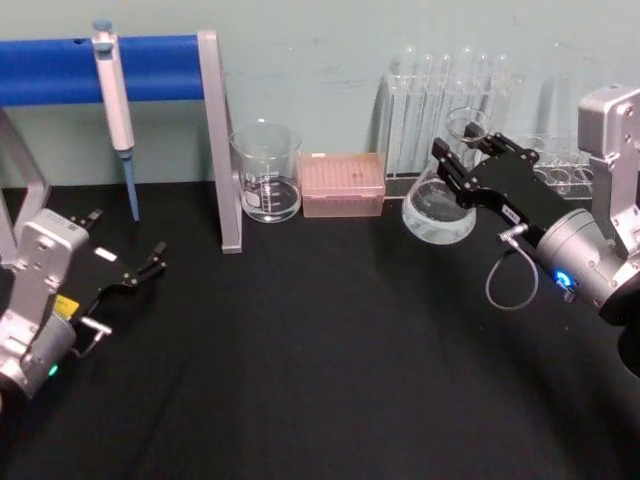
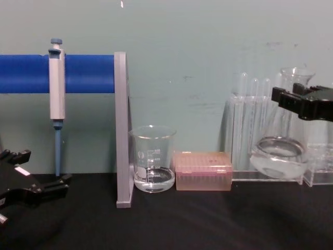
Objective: Grasp the erlenmeyer flask with one hand, shake it three times, then place it back.
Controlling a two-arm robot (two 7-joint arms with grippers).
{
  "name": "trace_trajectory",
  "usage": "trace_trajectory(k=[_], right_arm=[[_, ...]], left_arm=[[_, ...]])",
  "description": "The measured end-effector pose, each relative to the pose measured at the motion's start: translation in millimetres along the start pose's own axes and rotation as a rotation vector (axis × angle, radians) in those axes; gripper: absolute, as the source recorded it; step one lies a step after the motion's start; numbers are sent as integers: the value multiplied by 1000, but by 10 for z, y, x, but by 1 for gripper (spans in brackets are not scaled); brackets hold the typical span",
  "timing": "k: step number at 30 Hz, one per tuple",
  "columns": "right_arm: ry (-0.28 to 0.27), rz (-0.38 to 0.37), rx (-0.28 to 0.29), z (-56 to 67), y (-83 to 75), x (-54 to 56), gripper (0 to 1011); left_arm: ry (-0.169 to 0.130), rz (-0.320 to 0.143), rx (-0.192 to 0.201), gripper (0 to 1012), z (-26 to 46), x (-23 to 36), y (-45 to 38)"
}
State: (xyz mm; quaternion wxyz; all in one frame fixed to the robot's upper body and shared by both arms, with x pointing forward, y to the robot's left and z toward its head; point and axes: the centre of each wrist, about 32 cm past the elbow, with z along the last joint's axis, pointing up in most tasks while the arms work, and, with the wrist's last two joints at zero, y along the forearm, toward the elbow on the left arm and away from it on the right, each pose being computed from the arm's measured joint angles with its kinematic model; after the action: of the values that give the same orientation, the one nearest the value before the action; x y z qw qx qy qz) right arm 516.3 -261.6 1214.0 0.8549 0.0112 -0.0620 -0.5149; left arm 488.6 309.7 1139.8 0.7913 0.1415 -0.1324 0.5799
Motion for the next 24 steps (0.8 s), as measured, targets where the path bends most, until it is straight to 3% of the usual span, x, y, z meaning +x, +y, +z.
trace_trajectory(k=[11, 16, 24], right_arm=[[0, 46, -3, -32, 33, -5, 456], [-3, 145, 12, -34, 89, -11, 453], [-7, 337, 30, -18, 211, -131, 453]], left_arm=[[0, 0, 0, 1001, 0, 0, 0], [0, 0, 0, 1001, 0, 0, 0], [0, 0, 0, 1001, 0, 0, 0]])
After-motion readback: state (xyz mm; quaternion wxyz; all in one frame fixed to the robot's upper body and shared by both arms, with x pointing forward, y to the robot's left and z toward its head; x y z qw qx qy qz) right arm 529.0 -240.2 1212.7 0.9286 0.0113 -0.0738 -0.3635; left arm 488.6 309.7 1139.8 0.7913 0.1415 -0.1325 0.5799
